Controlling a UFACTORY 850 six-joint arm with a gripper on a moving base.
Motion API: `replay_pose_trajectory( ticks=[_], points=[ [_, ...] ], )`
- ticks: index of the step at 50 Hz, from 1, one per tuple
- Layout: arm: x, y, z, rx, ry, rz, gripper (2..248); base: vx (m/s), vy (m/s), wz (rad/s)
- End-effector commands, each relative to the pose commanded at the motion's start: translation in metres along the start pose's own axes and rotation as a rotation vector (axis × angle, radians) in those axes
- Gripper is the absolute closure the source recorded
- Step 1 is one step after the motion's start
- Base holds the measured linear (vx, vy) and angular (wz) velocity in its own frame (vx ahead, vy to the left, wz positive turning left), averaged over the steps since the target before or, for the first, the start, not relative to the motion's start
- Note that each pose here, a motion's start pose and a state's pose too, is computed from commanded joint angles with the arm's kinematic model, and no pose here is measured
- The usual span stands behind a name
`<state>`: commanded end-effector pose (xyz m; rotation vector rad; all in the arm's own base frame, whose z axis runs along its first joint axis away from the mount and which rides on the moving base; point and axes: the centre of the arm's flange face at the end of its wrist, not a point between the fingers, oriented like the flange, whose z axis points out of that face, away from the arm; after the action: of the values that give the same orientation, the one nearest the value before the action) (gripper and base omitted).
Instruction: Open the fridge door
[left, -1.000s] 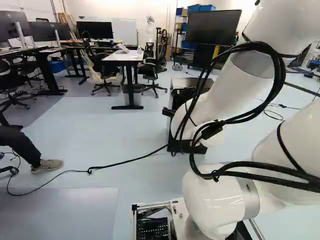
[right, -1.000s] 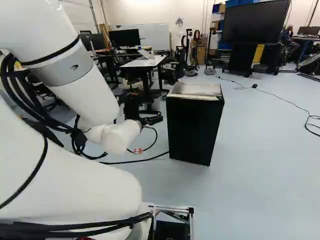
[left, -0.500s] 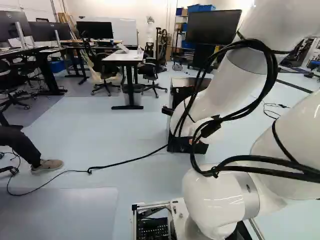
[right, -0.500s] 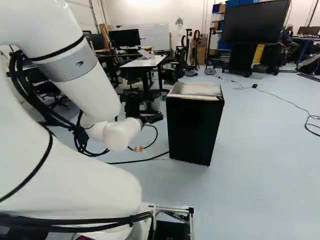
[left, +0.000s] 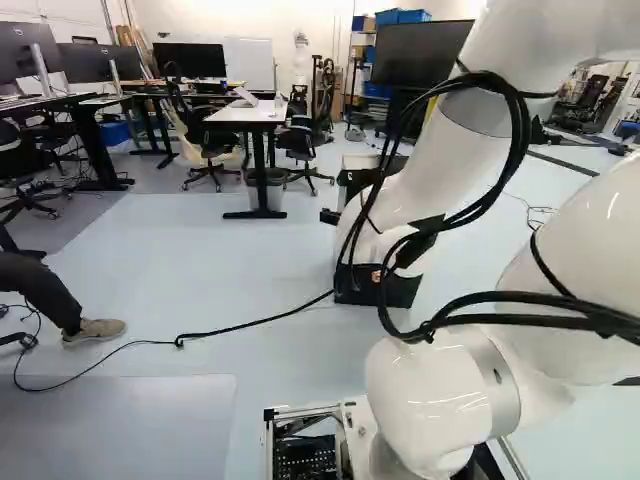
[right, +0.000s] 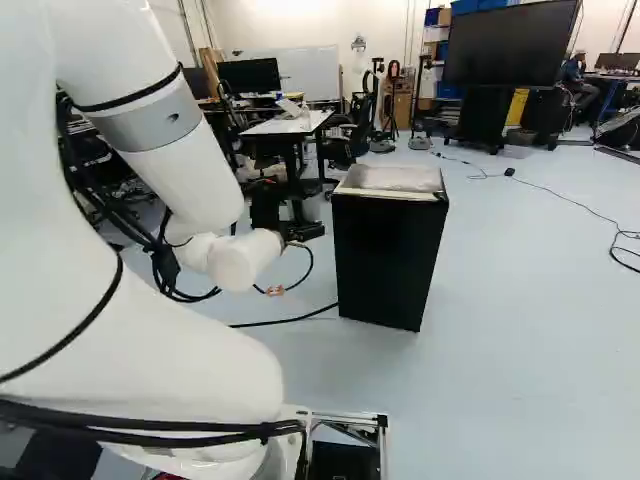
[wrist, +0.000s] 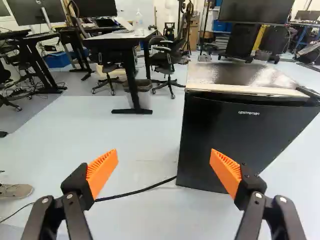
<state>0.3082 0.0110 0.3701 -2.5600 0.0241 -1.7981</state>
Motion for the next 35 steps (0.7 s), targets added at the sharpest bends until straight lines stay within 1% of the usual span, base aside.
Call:
replay_pose_trajectory(
  ticks=[17, 35],
  points=[
    [0.009, -0.014, 0.020, -0.002, -0.006, 0.024, 3, 0.000, 0.000, 0.000],
    [0.017, -0.029, 0.041, -0.025, -0.003, 0.068, 3, 0.000, 0.000, 0.000]
  ],
)
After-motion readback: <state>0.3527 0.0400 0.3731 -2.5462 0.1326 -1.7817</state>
